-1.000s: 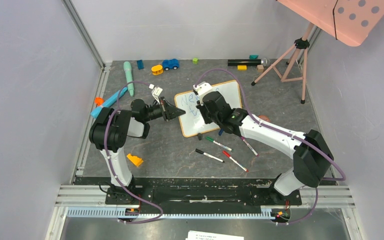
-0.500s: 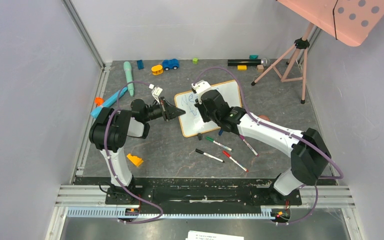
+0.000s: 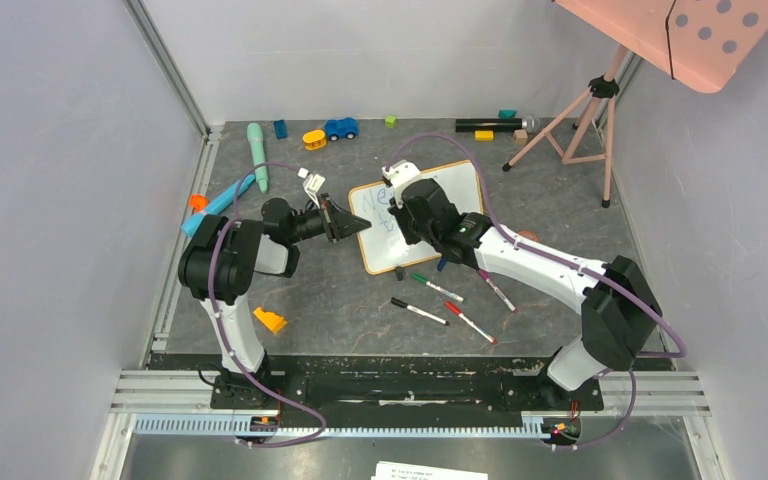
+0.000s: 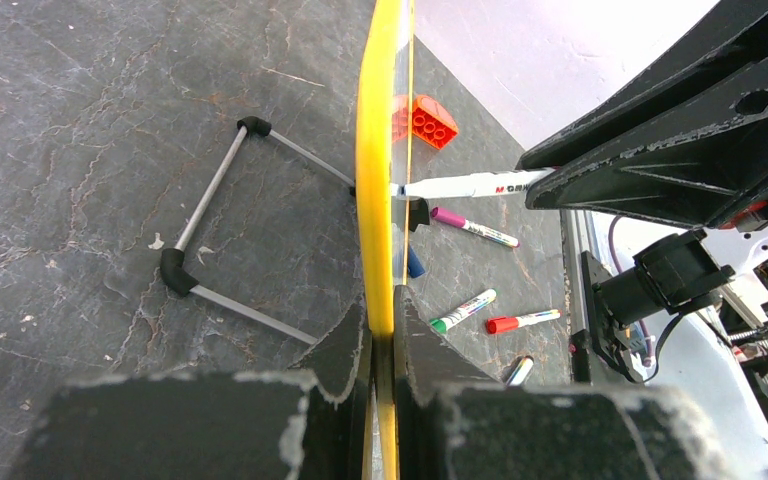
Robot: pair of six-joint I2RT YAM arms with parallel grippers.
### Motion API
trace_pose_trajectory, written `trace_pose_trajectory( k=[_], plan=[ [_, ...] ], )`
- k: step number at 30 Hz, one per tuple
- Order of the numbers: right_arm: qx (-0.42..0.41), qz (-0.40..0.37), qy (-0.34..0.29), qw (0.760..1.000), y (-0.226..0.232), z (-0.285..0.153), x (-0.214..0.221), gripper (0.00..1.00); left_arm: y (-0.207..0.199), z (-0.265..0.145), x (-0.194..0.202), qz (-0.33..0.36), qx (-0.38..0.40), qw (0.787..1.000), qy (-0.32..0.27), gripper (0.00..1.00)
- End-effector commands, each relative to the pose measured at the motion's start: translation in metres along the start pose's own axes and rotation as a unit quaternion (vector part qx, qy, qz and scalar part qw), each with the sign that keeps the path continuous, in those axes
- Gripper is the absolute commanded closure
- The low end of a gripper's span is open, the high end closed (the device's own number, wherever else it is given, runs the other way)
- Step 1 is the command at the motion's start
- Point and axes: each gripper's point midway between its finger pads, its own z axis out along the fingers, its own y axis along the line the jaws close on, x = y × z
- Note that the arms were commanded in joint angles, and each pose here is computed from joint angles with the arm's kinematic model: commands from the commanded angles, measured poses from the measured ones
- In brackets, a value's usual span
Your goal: Write a sentence on the whiteboard
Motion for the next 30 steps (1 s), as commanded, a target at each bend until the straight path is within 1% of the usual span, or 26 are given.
trace_pose_trajectory(
  k=[1,8,15,30],
  plan=[
    [-0.014,-0.002,-0.013,1.0,0.003,0.001,-0.005,1.0,0.011,0.0,-0.012,0.068,-0.012,0.997,-0.023,0.98],
    [-0.017,-0.004,0.002,1.0,0.004,0.0,0.006,1.0,0.01,0.0,-0.012,0.068,-0.011,0.997,-0.023,0.98],
    [0.002,-0.007,0.011,1.0,-0.004,-0.004,0.012,1.0,0.011,0.0,-0.012,0.068,-0.012,0.997,-0.023,0.98],
    [0.041,-0.002,0.006,0.999,-0.017,-0.005,0.003,1.0,0.01,0.0,-0.012,0.068,-0.012,0.997,-0.023,0.98]
  ],
)
